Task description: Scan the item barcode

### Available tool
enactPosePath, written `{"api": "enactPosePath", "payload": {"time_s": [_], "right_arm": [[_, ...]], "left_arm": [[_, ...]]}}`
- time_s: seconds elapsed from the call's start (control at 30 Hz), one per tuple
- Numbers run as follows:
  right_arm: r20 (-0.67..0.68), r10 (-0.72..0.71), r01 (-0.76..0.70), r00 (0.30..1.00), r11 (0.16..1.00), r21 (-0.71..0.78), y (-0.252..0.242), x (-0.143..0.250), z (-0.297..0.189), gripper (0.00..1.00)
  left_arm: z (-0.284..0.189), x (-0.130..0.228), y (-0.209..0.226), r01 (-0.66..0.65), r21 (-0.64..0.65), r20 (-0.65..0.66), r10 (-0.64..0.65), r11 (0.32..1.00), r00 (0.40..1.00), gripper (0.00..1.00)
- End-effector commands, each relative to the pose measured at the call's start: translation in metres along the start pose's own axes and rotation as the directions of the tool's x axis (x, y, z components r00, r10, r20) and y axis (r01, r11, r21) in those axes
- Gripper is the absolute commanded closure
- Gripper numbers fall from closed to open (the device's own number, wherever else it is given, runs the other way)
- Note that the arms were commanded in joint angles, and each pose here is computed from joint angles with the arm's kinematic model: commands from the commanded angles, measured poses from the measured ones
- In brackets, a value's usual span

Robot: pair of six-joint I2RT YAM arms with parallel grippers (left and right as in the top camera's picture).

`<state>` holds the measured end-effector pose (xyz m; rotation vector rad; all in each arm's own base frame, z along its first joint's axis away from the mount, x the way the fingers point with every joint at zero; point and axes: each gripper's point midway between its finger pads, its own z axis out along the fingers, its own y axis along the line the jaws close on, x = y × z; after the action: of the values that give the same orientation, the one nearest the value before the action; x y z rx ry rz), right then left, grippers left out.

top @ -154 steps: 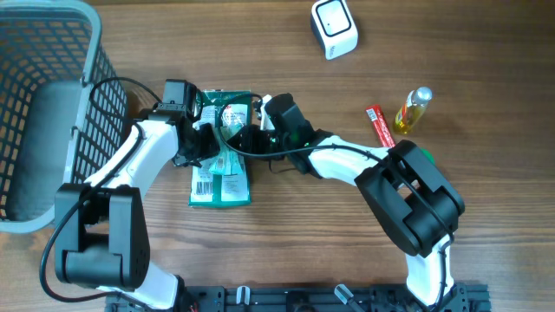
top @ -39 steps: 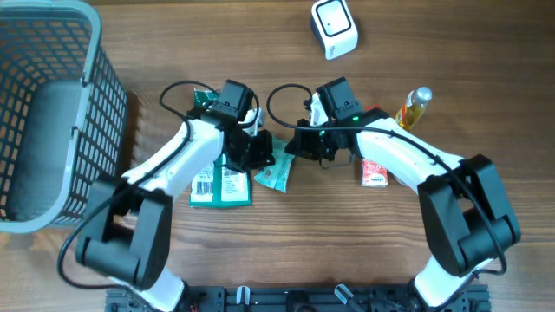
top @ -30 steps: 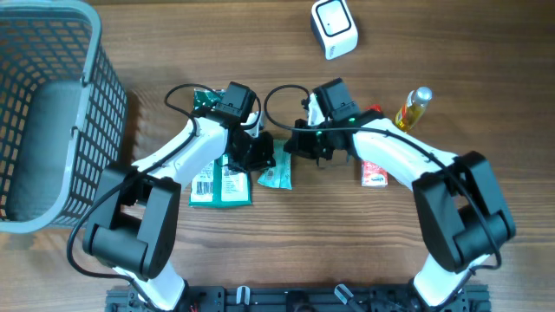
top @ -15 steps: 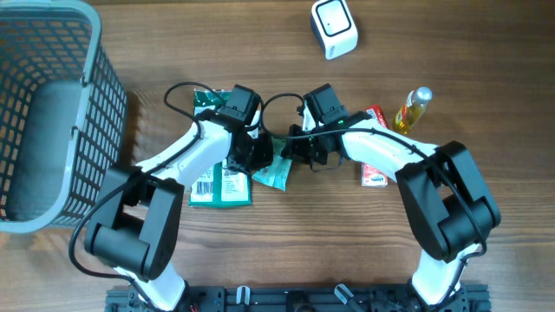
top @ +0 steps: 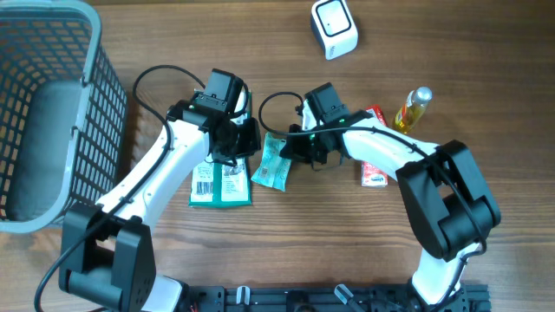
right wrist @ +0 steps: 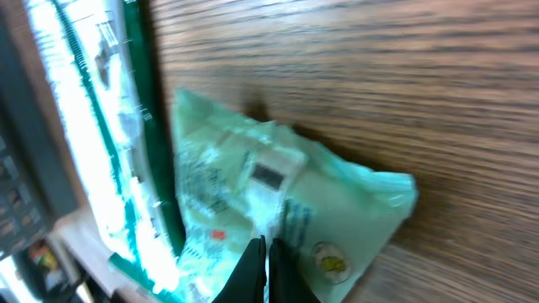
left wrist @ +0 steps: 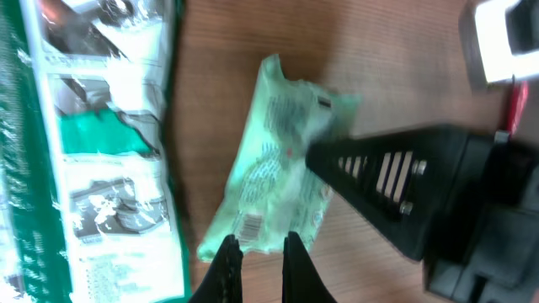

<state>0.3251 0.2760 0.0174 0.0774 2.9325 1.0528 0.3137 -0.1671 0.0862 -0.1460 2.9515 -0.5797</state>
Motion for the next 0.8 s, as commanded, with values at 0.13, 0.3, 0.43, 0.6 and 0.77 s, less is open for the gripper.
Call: {"api": "enactPosePath", "payload": {"time_s": [0.13, 0.3, 0.43, 0.6, 0.77], "right_arm": [[0.083, -0.082, 0.095, 0.993, 0.982, -0.163, 0.034, -0.028, -0.044, 0.96], [0.092, -0.12, 0.14, 0.989, 0.956, -0.258, 0.049, -0.034, -0.044, 0.96], [0.053, -0.075, 0.086, 0.996, 0.966, -0.243, 0.035, -0.032, -0.028, 0.96], [0.007, -0.068, 0.068, 0.998, 0.964, -0.256, 0.02, -0.03, -0.005, 0.96], [-0.037, -0.036, 0.026, 0.999, 0.972, -0.235, -0.005, -0.026, 0.024, 0.96]], "left_arm": [[-0.007, 0.003, -0.015, -0.07, 0.226, -0.078, 0.089, 0.972, 0.993, 0.96], [0.007, 0.02, -0.033, -0.075, 0.411, -0.185, 0.164, 0.909, 0.969, 0.96], [0.033, 0.032, -0.03, -0.011, 0.461, -0.289, 0.162, 0.887, 0.944, 0.96], [0.054, 0.045, -0.022, 0.025, 0.482, -0.355, 0.169, 0.876, 0.919, 0.96], [0.082, 0.065, 0.002, 0.039, 0.403, -0.409, 0.142, 0.914, 0.901, 0.96]]}}
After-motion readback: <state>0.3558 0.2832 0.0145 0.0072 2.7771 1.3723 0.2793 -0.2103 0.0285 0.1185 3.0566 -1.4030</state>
